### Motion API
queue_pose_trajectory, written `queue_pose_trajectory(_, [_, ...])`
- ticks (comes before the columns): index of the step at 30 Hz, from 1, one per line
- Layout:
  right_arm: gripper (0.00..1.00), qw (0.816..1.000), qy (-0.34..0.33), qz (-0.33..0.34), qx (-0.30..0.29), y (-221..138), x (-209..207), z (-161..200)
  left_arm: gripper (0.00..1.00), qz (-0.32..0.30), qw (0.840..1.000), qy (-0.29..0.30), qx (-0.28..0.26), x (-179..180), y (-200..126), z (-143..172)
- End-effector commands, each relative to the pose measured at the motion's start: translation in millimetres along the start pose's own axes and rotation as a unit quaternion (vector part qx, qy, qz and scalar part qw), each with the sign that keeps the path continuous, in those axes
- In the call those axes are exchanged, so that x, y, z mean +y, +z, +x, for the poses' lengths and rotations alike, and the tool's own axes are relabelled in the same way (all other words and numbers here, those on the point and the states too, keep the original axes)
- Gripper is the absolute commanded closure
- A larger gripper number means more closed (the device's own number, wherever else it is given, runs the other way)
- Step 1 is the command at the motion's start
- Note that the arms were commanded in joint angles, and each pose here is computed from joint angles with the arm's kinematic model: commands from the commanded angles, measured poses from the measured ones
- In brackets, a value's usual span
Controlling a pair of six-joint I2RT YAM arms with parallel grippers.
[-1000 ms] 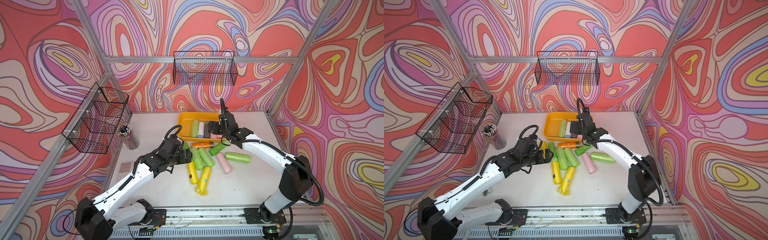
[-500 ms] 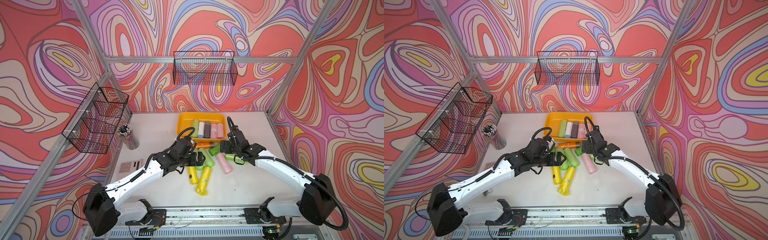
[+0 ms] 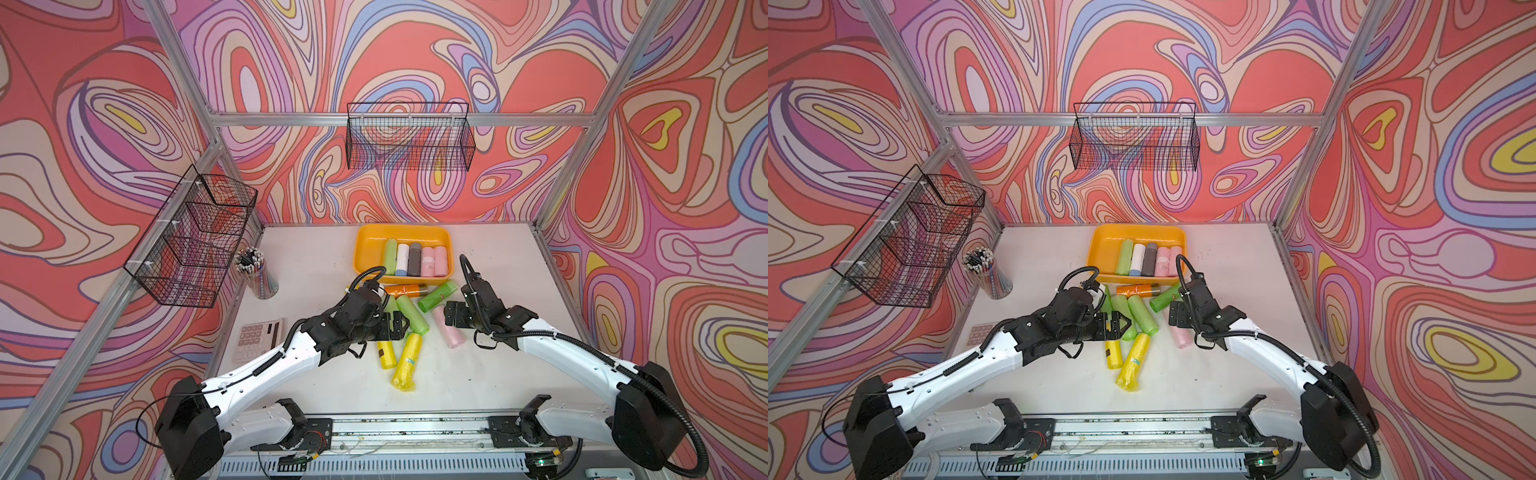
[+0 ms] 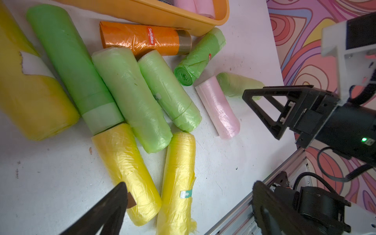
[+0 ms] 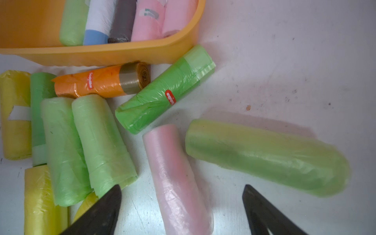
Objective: Put the roll of trash bags into the storage box
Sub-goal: Pick up the roll of trash bags from the center of the board.
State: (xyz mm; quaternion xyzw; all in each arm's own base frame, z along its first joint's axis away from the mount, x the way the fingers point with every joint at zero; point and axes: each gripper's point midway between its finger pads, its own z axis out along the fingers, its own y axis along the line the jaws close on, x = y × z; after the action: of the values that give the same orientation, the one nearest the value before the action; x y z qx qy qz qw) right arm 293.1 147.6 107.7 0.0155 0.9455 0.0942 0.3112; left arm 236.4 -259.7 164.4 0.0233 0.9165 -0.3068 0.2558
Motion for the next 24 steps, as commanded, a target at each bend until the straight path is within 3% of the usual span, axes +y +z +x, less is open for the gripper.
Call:
queue_pose_trajectory(1, [0.10, 1.000, 0.018, -0.009, 0.006, 7.1, 0.7, 6.0, 0.03, -0.001, 1.000, 0.007, 0.001, 0.8, 11.8, 1.0])
queue_pose_trajectory(10, [0.31, 0.999, 0.022, -0.019, 0.044, 28.6, 7.7, 20.8, 0.03, -0.001, 0.999, 0.027, 0.028, -4.0, 25.1, 4.1])
queue_pose_trajectory(24, [0.37, 0.997, 0.041, -0.017, 0.064, 49.1, -0.2, 48.3, 0.03, -0.002, 0.999, 0.014, 0.029, 1.6, 24.4, 9.9])
